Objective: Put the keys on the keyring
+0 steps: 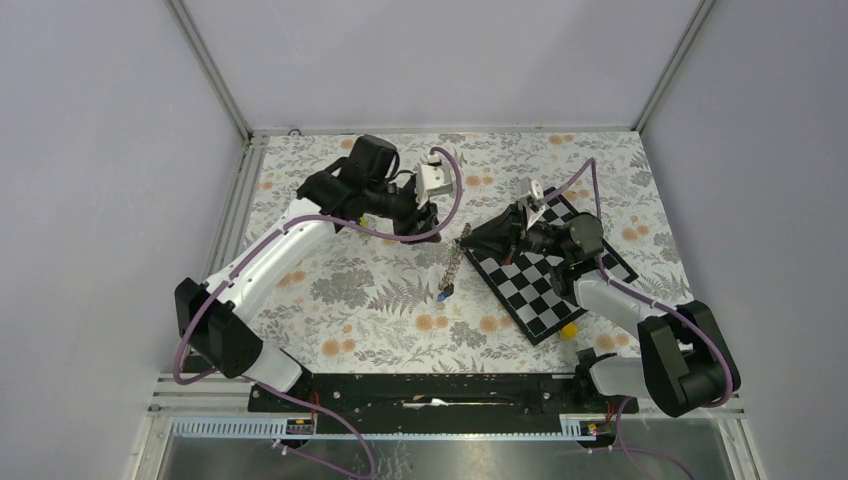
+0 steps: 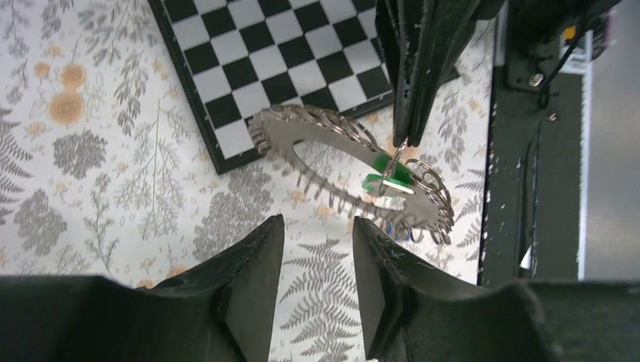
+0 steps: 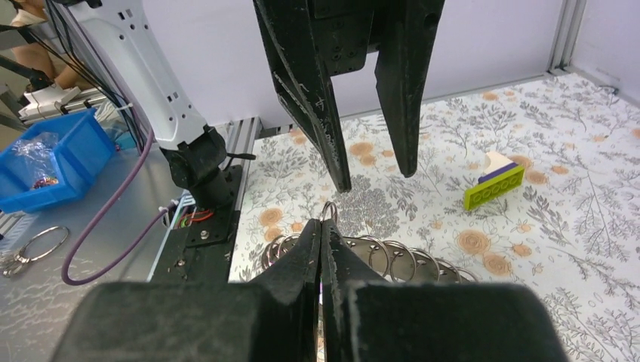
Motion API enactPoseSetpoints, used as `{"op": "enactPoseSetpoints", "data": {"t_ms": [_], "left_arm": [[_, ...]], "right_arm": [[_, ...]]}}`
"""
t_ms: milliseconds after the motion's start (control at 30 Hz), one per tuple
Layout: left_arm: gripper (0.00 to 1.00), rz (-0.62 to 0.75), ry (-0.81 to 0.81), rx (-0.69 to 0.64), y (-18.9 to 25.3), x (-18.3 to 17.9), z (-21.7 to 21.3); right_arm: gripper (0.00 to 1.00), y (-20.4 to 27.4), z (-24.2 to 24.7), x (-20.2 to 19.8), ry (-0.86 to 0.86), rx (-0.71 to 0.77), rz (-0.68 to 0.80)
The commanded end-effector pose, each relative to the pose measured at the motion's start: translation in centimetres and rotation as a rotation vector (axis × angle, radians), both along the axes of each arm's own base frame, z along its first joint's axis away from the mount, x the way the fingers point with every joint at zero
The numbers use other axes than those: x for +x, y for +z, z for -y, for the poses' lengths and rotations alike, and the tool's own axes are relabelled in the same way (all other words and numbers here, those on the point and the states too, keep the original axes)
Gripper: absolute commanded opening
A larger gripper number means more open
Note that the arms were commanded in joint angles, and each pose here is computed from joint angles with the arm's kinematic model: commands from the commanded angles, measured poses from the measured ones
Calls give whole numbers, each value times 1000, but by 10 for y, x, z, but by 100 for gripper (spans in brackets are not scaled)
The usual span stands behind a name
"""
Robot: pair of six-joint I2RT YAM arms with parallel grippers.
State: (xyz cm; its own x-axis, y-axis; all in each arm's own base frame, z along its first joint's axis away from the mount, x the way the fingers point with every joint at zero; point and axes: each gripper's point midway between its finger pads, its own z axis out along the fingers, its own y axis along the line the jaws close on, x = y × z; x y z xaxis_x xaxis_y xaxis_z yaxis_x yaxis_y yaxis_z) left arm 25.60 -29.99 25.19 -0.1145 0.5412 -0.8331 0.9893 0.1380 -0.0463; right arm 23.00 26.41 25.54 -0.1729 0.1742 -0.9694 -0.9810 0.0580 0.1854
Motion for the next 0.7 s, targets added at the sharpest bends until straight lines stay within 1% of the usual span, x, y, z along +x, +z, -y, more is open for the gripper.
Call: {"op": "enactPoseSetpoints", "data": {"t_ms": [0, 300, 567, 667], "left_arm": [[44, 15, -108, -223, 41, -14, 20], [44, -48, -156, -259, 39, -20, 26], [39, -119, -185, -261, 27, -24, 29], [36, -138, -189, -259, 23, -24, 31]], "right_arm": [[0, 53, 6, -7, -4, 107, 132], [0, 53, 8, -6, -6, 111, 125], [0, 53, 8, -5, -10, 111, 124], [0, 52, 8, -5, -12, 111, 121]]}}
